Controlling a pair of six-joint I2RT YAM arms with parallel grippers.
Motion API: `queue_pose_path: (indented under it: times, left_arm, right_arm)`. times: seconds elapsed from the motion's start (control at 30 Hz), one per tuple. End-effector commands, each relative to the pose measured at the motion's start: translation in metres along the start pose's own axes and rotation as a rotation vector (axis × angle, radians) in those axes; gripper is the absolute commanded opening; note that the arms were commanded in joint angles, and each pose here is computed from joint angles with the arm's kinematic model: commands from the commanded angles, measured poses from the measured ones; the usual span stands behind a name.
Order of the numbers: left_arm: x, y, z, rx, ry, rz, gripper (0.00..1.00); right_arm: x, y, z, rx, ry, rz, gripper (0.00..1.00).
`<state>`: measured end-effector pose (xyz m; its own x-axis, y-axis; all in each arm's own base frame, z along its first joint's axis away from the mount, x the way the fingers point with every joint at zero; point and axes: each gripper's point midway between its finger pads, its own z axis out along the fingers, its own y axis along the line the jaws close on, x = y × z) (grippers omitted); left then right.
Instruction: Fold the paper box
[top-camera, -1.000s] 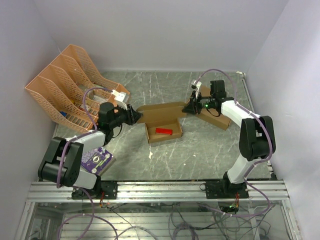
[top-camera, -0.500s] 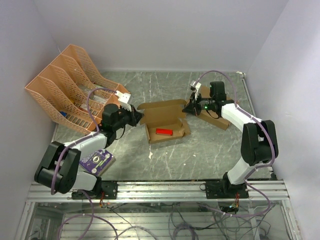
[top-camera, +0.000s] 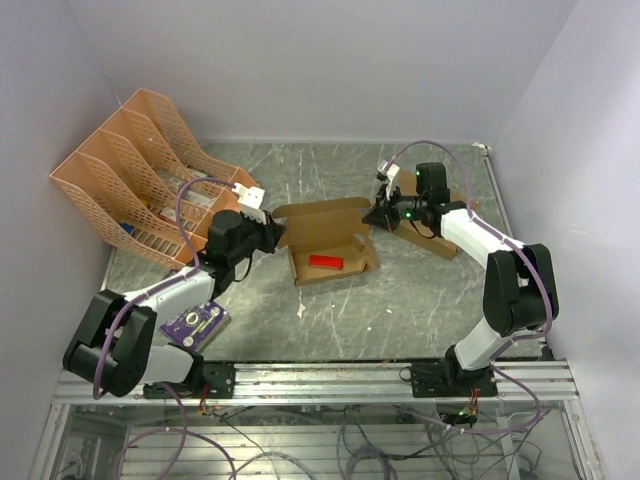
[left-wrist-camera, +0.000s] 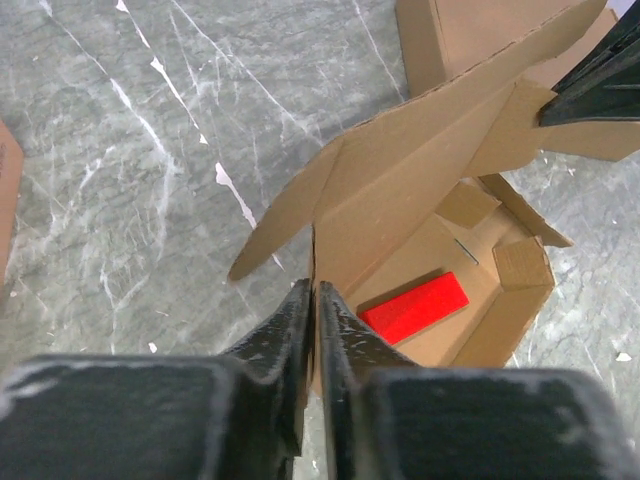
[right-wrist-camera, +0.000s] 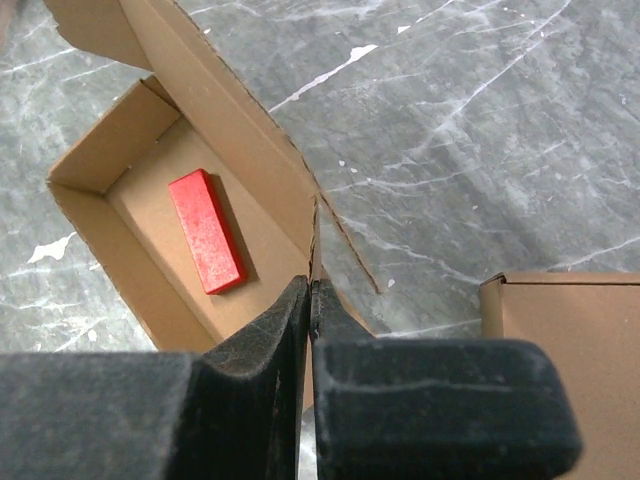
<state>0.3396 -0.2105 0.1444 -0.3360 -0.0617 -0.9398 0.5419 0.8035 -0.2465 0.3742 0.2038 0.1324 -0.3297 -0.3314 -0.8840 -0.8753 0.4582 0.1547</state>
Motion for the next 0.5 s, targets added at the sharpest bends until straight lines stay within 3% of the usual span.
queue_pose_path:
  times: [0.0, 0.1, 0.23, 0.33, 0.47]
  left_arm:
    - [-0.002, 0.002, 0.001, -0.017, -0.019, 0.032, 0.27]
    - [-0.002, 0.004, -0.004, -0.033, -0.027, 0.024, 0.44]
    - [-0.004, 0.015, -0.022, -0.124, -0.022, 0.000, 0.62]
    - [-0.020, 0.023, -0.043, -0.198, -0.036, -0.006, 0.70]
    - [-0.066, 0.006, -0.064, -0.156, -0.069, 0.030, 0.78]
  right_arm:
    - [-0.001, 0.006, 0.002, -0.012, 0.002, -0.013, 0.04]
    - [0.002, 0.003, 0.003, -0.010, 0.017, -0.010, 0.12]
    - [-0.002, 0.002, 0.000, -0.007, 0.013, -0.023, 0.32]
    - [-0.010, 0.002, -0.009, -0.007, -0.012, -0.029, 0.48]
    - [-0.013, 0.000, -0.031, -0.018, -0.045, 0.000, 0.60]
